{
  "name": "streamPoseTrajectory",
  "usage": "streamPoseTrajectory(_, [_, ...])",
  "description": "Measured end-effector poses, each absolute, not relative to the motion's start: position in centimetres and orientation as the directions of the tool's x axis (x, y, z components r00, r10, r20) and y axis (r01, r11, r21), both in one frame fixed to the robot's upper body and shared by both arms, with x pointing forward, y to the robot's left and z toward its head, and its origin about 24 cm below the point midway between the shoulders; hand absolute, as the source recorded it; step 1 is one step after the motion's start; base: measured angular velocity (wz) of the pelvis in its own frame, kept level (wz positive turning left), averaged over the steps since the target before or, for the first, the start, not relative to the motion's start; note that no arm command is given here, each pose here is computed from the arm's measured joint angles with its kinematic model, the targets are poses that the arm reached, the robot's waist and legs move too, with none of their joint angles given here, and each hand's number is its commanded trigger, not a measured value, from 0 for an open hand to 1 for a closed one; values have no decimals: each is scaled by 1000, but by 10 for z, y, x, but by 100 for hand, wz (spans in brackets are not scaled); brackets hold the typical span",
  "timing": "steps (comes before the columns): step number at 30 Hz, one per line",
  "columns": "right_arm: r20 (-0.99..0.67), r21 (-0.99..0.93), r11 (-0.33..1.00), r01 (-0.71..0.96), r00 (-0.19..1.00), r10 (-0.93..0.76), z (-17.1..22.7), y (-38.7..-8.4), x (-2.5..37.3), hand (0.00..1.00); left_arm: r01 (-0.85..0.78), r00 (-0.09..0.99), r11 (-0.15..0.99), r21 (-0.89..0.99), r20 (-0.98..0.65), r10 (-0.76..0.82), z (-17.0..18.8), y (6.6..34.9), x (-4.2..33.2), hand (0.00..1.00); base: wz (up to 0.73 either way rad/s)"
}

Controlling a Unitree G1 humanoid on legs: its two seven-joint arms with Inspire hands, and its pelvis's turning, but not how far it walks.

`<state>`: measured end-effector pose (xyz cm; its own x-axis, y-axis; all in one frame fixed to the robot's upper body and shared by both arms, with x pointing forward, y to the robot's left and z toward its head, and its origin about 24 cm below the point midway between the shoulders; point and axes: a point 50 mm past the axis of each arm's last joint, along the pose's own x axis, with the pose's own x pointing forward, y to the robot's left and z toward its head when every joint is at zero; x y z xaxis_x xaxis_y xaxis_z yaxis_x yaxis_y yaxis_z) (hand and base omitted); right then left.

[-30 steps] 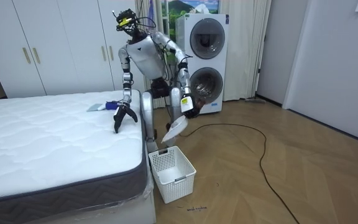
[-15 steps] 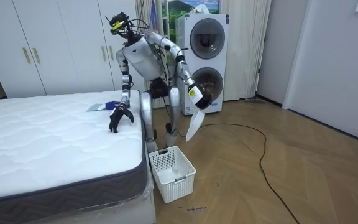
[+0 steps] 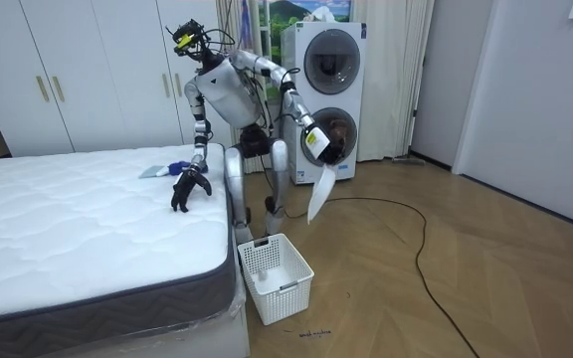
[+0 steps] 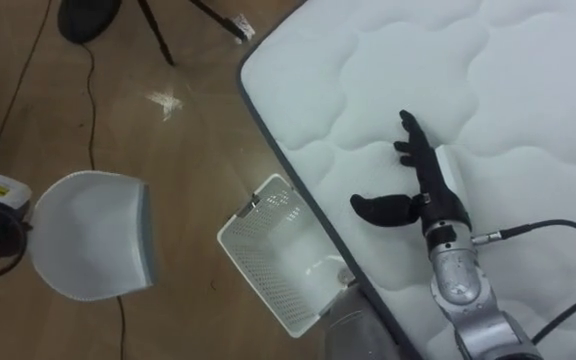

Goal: Clean bed

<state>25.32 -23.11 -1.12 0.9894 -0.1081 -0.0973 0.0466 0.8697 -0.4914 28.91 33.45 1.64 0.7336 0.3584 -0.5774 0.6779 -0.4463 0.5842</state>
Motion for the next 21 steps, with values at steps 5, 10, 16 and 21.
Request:
streamPoseTrajectory(5, [-87,-460,884,82,987,-136,-11,-233,252,0,646,764,-411,644,-554,332,19,334,291,100,0])
streamPoseTrajectory(10, [-97,-433,894,113,981,-171,-16,-238,247,0,561,828,-399,725,-502,250,20,320,298,100,0])
streamPoseTrajectory(16, [-124,-446,887,124,972,-198,-27,-247,237,0,328,938,-290,899,-347,-16,24,263,314,100,-31])
streamPoseTrajectory(21, [-167,-474,877,83,969,-182,-38,-242,227,0,218,966,-92,972,-228,-120,16,246,297,100,-91])
